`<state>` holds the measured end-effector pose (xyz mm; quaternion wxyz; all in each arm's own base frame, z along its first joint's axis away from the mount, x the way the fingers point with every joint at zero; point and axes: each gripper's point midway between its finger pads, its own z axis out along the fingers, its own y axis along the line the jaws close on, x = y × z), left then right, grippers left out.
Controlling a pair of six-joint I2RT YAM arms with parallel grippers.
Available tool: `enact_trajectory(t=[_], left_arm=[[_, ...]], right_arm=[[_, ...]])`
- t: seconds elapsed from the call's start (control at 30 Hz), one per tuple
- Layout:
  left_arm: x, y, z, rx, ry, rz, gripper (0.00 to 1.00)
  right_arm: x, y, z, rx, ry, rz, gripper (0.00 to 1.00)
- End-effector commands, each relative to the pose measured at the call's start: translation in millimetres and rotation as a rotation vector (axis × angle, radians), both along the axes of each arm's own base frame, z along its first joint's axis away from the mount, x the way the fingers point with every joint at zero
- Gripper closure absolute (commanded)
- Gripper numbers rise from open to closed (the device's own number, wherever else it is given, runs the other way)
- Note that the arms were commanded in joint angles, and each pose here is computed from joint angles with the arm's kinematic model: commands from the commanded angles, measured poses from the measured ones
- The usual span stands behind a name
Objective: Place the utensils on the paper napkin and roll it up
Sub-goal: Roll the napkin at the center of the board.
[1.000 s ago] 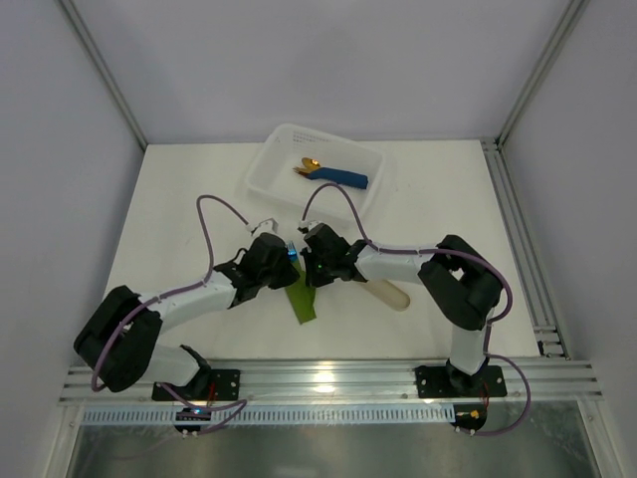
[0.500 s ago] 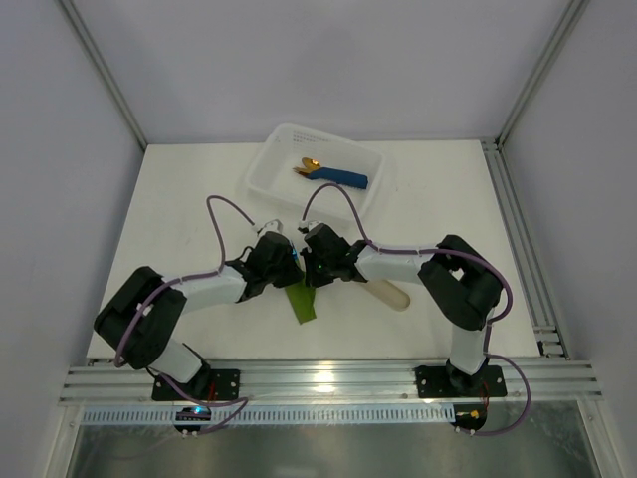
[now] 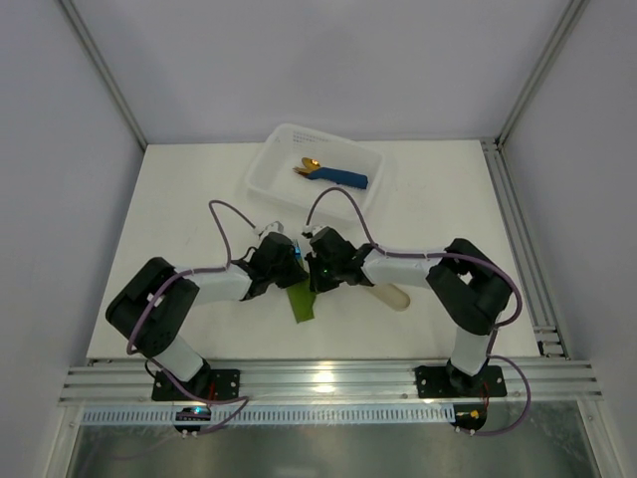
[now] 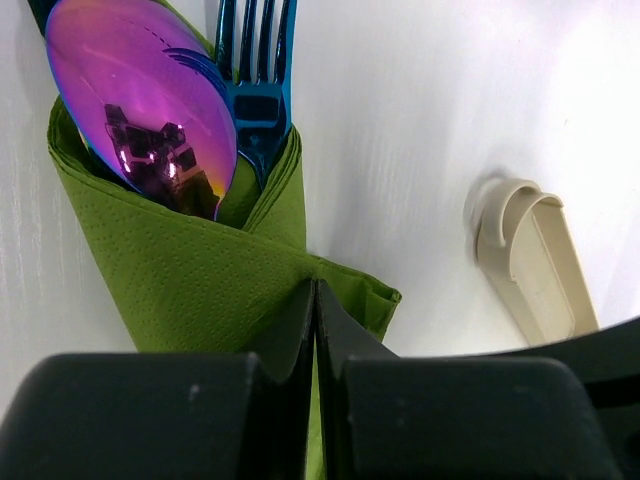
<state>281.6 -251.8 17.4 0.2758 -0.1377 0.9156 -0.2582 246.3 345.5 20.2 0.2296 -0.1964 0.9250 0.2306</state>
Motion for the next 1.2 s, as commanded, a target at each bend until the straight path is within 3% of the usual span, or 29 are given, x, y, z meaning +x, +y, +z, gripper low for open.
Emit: enact_trajectory(t=[0.0, 0.43, 0.77, 1.17], left_arm=[[-14, 18, -29, 0.081, 0.089, 0.023, 1.0], [-22, 20, -31, 0.068, 0.11, 0.026, 1.0], [-22, 17, -32, 0.055, 0.115, 0.023, 1.0], [-23, 20, -32, 0.057, 0.111, 0.032, 1.0]], right_arm=[[-19, -6, 15, 0.027, 0.016, 0.057, 0.95], [-51, 20, 55, 0.292, 0.038, 0.208, 0.96], [-59, 33, 38, 0.321, 0.114, 0.258, 0.96], [-81, 9, 3, 0.278, 0.181, 0.243, 0.96]])
